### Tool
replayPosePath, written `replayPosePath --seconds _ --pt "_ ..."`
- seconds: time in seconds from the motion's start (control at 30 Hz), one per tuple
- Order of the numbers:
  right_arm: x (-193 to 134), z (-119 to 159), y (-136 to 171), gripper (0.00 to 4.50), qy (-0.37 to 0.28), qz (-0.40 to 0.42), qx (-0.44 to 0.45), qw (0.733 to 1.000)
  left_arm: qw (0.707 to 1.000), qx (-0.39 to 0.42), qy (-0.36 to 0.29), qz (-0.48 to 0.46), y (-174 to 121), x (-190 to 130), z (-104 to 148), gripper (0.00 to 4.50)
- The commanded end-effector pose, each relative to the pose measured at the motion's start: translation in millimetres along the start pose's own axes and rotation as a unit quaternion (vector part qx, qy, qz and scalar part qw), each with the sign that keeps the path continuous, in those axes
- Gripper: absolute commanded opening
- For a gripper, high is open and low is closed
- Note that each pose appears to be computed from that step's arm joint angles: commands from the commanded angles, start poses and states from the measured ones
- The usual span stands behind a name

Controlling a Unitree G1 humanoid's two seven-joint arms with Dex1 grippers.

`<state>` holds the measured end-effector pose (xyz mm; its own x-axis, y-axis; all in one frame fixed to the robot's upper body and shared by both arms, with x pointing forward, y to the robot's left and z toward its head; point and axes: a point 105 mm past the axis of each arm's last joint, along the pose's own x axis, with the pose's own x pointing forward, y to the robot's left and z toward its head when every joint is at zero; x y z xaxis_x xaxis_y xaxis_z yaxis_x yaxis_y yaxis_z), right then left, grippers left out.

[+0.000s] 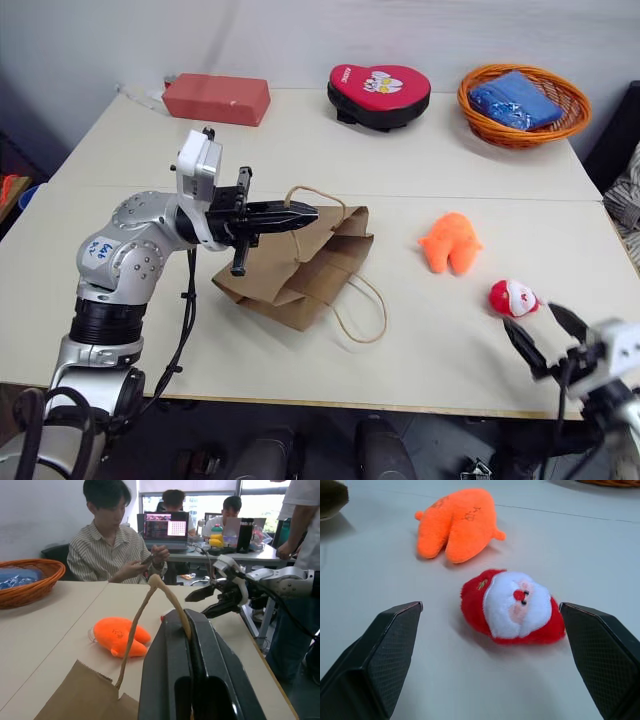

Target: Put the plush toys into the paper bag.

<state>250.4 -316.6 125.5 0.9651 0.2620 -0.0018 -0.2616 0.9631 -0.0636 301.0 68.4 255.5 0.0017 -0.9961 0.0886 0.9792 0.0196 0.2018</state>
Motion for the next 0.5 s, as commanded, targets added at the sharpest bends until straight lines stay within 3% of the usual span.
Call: replayPosePath --seconds 0.03,0.17,0.4,0.5 --pt "31 12 -15 4.49 0.042 -0.011 -0.016 0.999 1.0 0.021 -0.001 -0.003 -3 2 7 0.0" --pt "70 30 -13 4.49 0.05 0.029 -0.017 0.998 1.0 0.022 0.003 -0.001 -5 2 6 0.0" --pt "127 38 -4 4.49 0.09 0.063 -0.003 0.994 1.0 0.026 0.007 0.0 -7 4 5 0.0" --pt "137 32 3 3.89 0.111 0.08 0.021 0.99 1.0 0.028 0.006 0.002 -7 6 6 0.0"
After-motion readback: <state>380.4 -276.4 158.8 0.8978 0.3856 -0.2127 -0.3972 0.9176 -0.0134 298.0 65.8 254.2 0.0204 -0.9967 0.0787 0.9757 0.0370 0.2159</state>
